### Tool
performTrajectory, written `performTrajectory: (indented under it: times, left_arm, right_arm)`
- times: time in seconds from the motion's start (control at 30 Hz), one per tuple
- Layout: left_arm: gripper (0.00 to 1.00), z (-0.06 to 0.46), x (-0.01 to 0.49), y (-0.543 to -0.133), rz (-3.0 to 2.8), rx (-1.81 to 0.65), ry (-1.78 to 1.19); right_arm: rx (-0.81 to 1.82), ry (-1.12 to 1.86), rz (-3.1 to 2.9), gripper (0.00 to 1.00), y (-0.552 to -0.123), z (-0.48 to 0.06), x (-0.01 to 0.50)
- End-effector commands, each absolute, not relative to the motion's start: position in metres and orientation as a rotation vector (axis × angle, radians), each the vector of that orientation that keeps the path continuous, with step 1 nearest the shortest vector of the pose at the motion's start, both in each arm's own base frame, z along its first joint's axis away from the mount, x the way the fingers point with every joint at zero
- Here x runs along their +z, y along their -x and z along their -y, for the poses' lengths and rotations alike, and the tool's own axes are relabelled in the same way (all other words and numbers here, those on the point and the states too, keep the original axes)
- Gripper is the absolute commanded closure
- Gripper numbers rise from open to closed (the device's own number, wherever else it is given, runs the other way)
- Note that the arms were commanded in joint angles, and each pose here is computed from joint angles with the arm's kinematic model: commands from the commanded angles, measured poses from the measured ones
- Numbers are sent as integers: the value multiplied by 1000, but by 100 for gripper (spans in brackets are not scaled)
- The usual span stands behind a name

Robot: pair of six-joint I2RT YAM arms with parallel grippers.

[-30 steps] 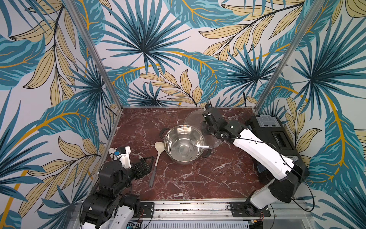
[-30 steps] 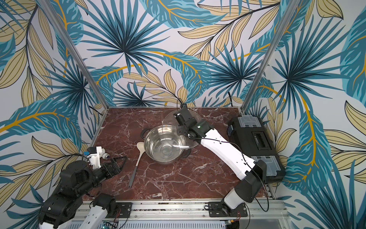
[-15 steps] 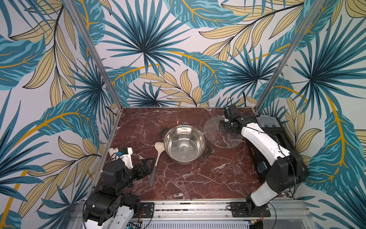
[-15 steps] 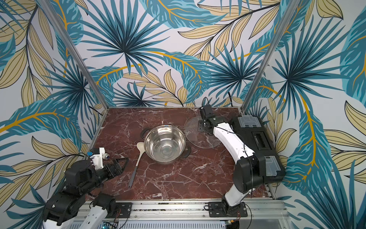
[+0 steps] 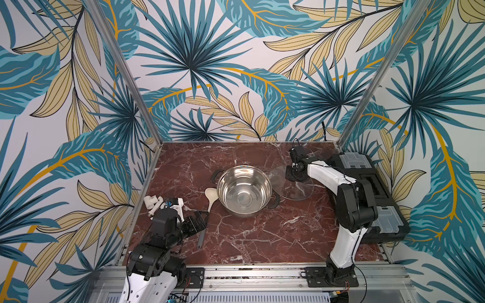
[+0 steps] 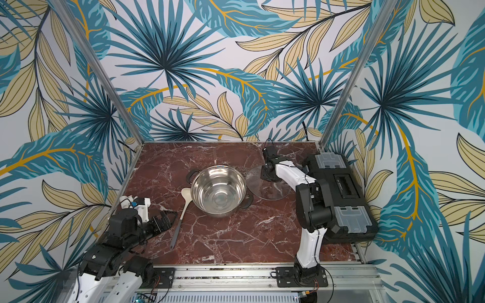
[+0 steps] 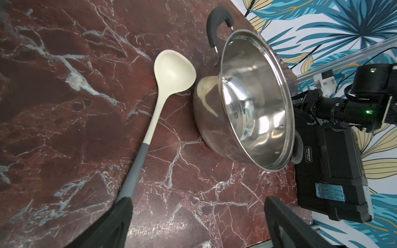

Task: Stir the soup with a spoon
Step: Place the lid at the center of the board, then pick up the spoon from the center of the board.

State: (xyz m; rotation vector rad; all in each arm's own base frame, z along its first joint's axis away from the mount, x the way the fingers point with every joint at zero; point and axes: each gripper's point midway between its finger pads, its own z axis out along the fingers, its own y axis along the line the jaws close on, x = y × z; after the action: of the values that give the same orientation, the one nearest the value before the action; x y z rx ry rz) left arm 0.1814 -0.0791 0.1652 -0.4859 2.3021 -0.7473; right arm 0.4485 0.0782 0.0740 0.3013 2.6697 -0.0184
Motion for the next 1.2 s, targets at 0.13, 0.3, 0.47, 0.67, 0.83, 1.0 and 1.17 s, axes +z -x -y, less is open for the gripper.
performTrajectory:
  times: [0.13,0.3,0.47,0.67,0.83,1.0,1.17]
  left_arm:
    - [3,61,141,-206,-2253,-601,556]
    - [9,61,135,-220,-2285,-498,513]
    - [9,64,141,-240,-2358,-259,349]
    - [19,65,135,-255,-2481,-84,172]
    - [28,71,123,-265,-2542,-35,115]
    - [31,77,98,-269,-2604,-9,93]
    - [31,82,74,-269,-2643,29,75]
  right_arm:
    - [28,-393,-2629,61,-446,-79,51]
    - [73,-430,-2634,31,-440,-82,40]
    - [112,-439,-2606,0,-433,-84,49]
    - [160,-402,-2463,0,-415,-88,109]
    - [207,-310,-2293,0,-389,-112,180]
    - [298,-186,-2151,0,-353,-148,239]
    - [400,-107,-2075,1,-317,-170,272]
